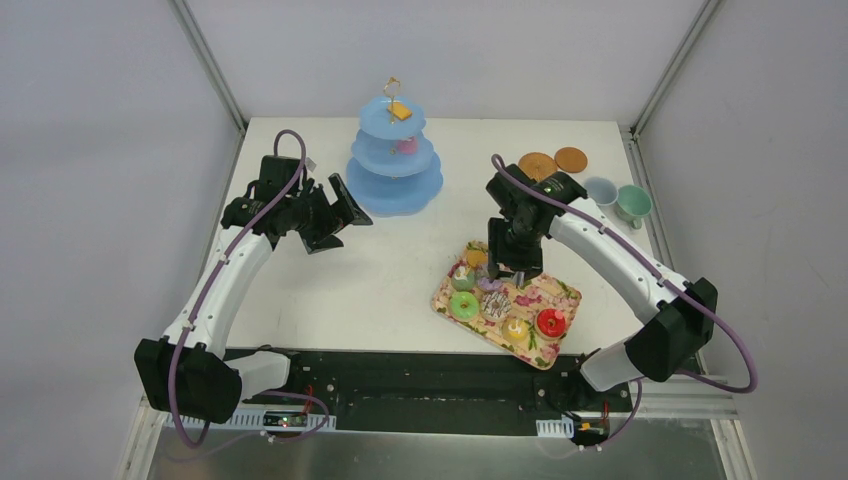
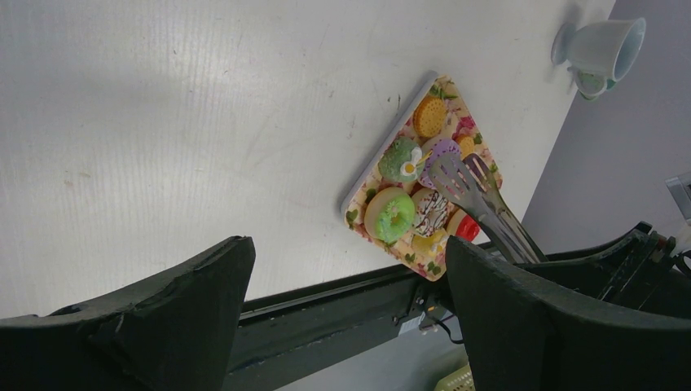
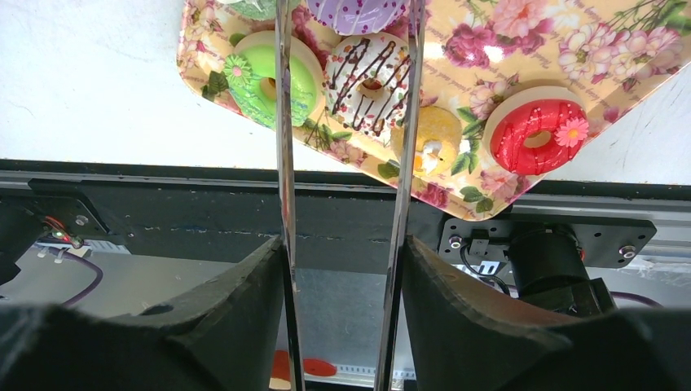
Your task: Serve the afternoon tea
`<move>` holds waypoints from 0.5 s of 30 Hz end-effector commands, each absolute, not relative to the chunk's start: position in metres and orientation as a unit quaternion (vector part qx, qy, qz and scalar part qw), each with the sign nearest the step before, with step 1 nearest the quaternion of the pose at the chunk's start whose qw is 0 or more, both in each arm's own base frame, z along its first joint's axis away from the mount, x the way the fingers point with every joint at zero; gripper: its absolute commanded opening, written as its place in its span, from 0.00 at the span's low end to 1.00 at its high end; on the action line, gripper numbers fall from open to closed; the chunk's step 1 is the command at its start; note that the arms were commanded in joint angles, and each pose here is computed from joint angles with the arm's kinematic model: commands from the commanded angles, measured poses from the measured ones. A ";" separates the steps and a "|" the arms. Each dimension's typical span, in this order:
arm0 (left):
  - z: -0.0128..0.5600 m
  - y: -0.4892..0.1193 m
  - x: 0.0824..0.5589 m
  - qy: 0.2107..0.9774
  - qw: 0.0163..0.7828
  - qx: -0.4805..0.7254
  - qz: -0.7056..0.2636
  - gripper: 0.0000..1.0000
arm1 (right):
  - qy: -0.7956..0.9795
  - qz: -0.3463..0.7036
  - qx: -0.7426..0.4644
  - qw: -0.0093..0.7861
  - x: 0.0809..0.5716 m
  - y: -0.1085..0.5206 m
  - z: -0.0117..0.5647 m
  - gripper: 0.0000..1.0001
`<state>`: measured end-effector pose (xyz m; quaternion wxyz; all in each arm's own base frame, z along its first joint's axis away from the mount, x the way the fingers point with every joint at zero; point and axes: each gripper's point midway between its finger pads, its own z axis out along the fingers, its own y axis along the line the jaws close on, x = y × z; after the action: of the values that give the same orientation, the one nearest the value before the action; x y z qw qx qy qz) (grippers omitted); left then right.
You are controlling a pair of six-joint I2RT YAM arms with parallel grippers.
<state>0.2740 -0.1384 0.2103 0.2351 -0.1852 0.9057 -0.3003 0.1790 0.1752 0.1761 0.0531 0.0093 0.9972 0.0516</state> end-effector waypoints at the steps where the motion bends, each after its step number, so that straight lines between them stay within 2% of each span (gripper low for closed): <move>1: 0.215 -0.140 0.279 0.902 0.243 -0.185 -0.305 0.91 | 0.998 0.034 0.002 0.061 0.180 0.171 0.178 0.55; 15: 0.215 -0.141 0.280 0.902 0.243 -0.182 -0.306 0.91 | 0.998 0.017 -0.005 0.059 0.180 0.170 0.173 0.55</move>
<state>0.2745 -0.1384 0.2091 0.2334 -0.1855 0.9063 -0.2996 0.1810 0.1728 0.1711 0.0580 0.0024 0.9979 0.0297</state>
